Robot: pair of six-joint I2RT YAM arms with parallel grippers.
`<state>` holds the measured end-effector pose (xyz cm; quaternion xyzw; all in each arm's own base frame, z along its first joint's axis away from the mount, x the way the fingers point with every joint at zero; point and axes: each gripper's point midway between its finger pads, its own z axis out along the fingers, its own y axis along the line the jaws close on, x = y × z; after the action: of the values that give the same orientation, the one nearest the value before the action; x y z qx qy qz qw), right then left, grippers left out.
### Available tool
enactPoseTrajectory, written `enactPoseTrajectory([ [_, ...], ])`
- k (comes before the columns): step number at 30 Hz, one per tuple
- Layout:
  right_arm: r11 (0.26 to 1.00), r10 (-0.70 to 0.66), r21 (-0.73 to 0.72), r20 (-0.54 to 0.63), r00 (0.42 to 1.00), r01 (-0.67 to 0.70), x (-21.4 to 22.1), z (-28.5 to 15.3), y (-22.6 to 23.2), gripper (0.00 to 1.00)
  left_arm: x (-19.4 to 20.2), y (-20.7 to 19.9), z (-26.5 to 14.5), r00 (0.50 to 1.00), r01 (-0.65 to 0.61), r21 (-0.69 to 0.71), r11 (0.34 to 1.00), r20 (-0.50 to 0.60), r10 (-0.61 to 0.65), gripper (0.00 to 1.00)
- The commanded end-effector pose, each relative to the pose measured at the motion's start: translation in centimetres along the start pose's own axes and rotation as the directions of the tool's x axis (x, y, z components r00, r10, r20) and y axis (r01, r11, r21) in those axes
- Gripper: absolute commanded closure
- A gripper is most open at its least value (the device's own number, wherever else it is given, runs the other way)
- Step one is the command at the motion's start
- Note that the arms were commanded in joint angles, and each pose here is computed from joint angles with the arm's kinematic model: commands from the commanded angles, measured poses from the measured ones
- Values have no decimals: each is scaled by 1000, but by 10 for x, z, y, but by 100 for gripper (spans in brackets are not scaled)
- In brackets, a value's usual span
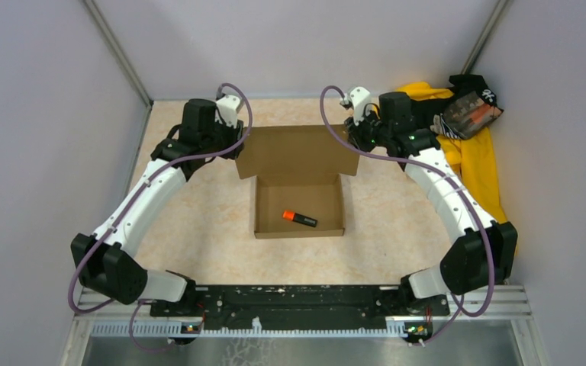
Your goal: Fold the paper box
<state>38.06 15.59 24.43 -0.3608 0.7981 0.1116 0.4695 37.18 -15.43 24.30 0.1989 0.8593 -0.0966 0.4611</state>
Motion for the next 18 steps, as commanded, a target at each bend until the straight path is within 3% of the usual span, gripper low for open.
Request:
enactPoseTrajectory([
  [1, 1000, 10, -8, 34, 999, -10, -13, -1, -2, 78, -15, -3, -3, 999, -6, 24, 1000, 32, 6, 62],
  [18, 998, 61, -31, 53, 997, -59, -22, -3, 2, 89, -25, -10, -1, 998, 42, 56, 998, 43, -45, 79],
])
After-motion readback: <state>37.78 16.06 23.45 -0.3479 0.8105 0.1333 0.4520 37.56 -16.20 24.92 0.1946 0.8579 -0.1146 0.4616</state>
